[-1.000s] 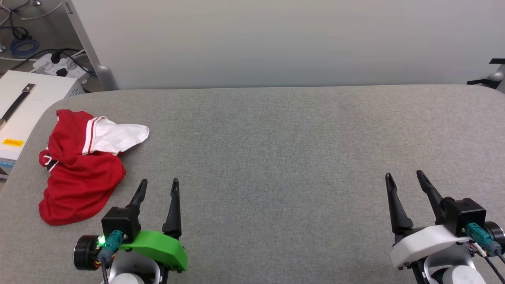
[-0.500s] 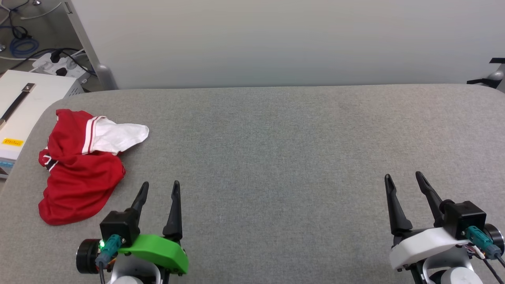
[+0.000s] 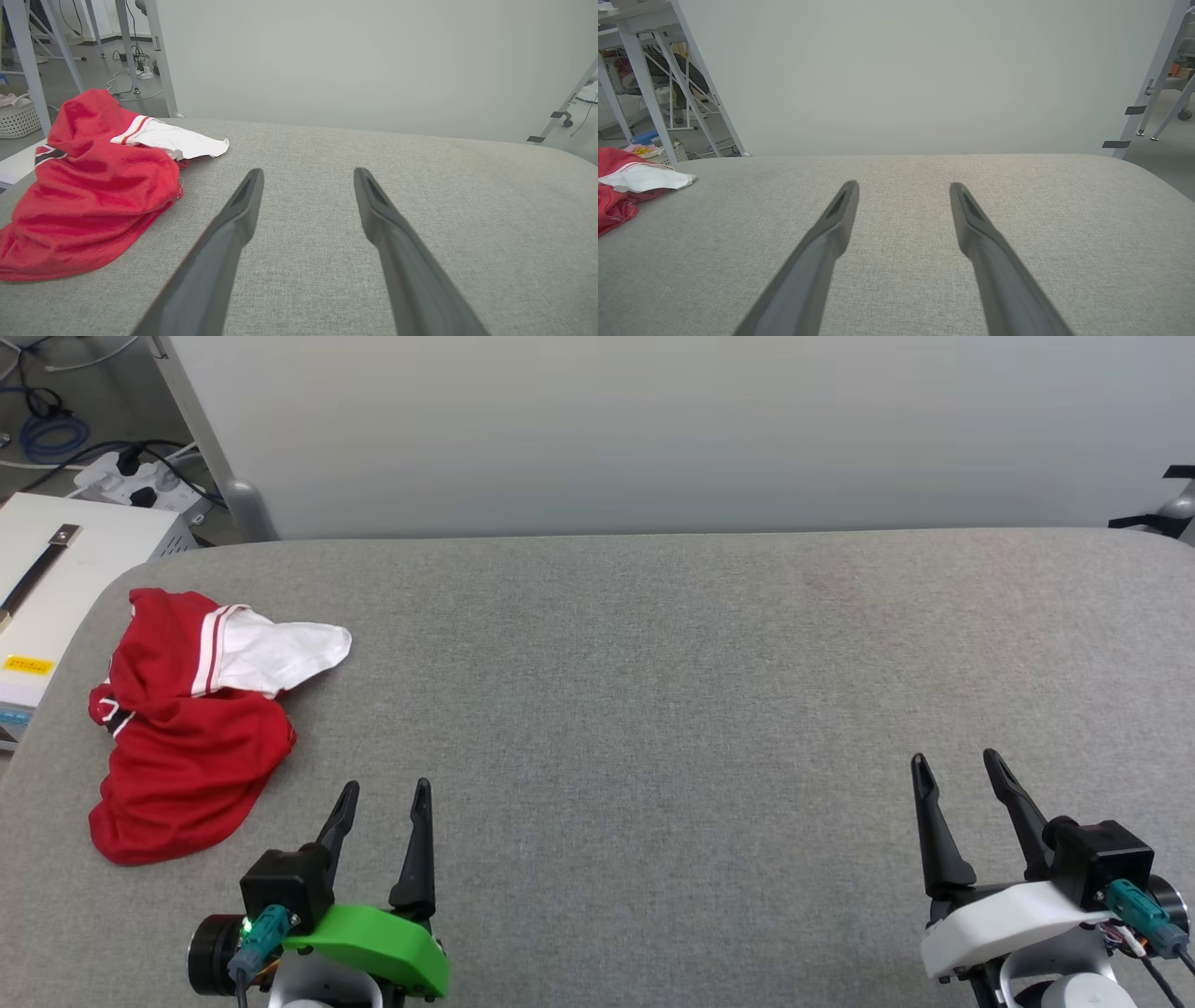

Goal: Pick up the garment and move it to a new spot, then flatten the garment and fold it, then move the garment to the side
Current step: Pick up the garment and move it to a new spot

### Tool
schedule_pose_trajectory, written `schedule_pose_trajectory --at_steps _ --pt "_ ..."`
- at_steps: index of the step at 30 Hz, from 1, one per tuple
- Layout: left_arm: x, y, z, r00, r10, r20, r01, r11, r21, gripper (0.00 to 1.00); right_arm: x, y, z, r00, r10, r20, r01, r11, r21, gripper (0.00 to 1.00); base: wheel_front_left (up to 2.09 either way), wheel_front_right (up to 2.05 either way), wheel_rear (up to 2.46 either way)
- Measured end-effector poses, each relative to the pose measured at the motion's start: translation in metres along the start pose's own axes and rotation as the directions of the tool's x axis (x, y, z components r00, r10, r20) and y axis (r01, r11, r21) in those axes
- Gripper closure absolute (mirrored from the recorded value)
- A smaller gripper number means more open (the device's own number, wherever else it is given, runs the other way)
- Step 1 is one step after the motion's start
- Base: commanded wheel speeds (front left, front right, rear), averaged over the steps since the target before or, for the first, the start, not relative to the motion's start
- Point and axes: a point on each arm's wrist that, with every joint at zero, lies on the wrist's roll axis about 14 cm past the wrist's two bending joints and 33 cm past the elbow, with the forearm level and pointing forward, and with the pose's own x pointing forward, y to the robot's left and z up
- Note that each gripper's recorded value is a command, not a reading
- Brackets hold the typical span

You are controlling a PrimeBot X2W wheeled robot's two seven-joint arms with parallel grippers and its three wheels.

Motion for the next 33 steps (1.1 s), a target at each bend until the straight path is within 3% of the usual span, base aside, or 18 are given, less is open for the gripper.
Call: schedule_pose_trajectory --at_steps 10,20,33 --pt "-0.006 0.006 0.0 1.0 0.02 0.013 -0.019 0.999 -0.035 0.0 0.002 0.009 -0.004 1.0 0.027 0.002 -0.027 1.0 0.015 0.0 0.0 0.0 0.0" --pt "-0.027 0.034 0.005 0.992 0.116 0.039 -0.114 0.992 -0.049 0.0 0.014 0.049 -0.009 0.989 0.148 0.002 -0.148 0.988 0.034 0.0 0.0 0.0 0.0" --pt "-0.075 0.081 0.016 0.953 0.288 0.091 -0.283 0.957 -0.066 0.0 0.03 0.128 -0.019 0.929 0.369 0.003 -0.368 0.926 0.085 0.0 0.0 0.0 0.0"
